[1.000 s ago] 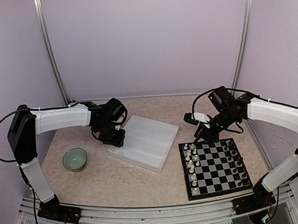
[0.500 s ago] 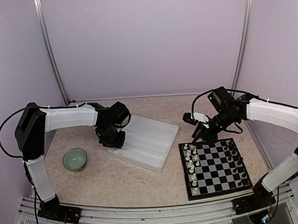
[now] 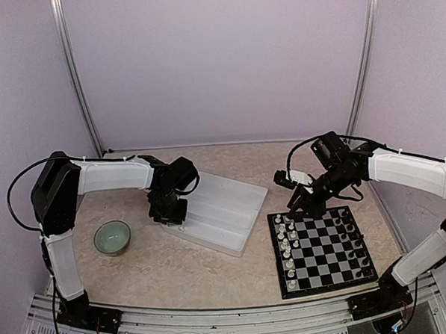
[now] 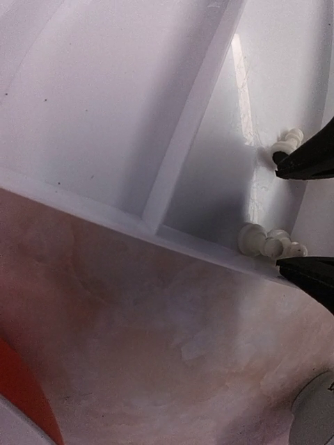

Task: Set up the chess pieces on the board
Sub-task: Pick up the pawn from the storage box.

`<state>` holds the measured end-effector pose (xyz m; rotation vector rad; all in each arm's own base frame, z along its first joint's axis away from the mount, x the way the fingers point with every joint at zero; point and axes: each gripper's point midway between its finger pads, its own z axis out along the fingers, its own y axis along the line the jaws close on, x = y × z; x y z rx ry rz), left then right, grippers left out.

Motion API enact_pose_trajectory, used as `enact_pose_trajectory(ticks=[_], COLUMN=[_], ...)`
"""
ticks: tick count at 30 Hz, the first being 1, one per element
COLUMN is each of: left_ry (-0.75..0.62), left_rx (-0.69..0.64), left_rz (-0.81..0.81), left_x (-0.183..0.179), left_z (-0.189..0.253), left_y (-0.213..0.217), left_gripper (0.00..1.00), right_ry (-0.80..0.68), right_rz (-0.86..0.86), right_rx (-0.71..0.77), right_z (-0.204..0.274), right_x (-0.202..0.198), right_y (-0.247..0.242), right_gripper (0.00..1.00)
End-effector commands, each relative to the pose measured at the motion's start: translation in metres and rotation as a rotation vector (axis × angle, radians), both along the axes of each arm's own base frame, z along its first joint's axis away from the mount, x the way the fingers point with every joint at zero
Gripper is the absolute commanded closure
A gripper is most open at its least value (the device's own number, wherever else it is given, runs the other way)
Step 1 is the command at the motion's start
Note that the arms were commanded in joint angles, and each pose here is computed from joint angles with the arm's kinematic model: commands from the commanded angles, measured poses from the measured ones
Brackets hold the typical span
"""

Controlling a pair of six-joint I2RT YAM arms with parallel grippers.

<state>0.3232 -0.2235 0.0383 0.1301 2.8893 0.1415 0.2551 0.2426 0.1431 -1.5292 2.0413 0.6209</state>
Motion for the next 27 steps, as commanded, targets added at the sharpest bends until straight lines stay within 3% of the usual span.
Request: enact_pose_trajectory(ticks=[1,12,27], left_ry=[-0.032,-0.066,-0.102], left_rx=[0.036,0.057,0.072], left_rz=[0.026,0.021,-0.011], left_x=[0.013,0.028,0.033], left_z=[-0.003,-0.007,0.008], left_y=[0.002,0.000,0.000], left_gripper=[0.61,0.69,0.95], right_ry=[0.014,0.028,0.046], right_rz=[0.009,0.004,-0.011], right_rx=[0.010,0.006,0.009], right_z=[-0.004,-0.008,-0.012], right_x=[-0.001,-0.002,-0.004], right_y=[0.001,0.000,0.000], right_gripper=[0.62,0.62,0.63])
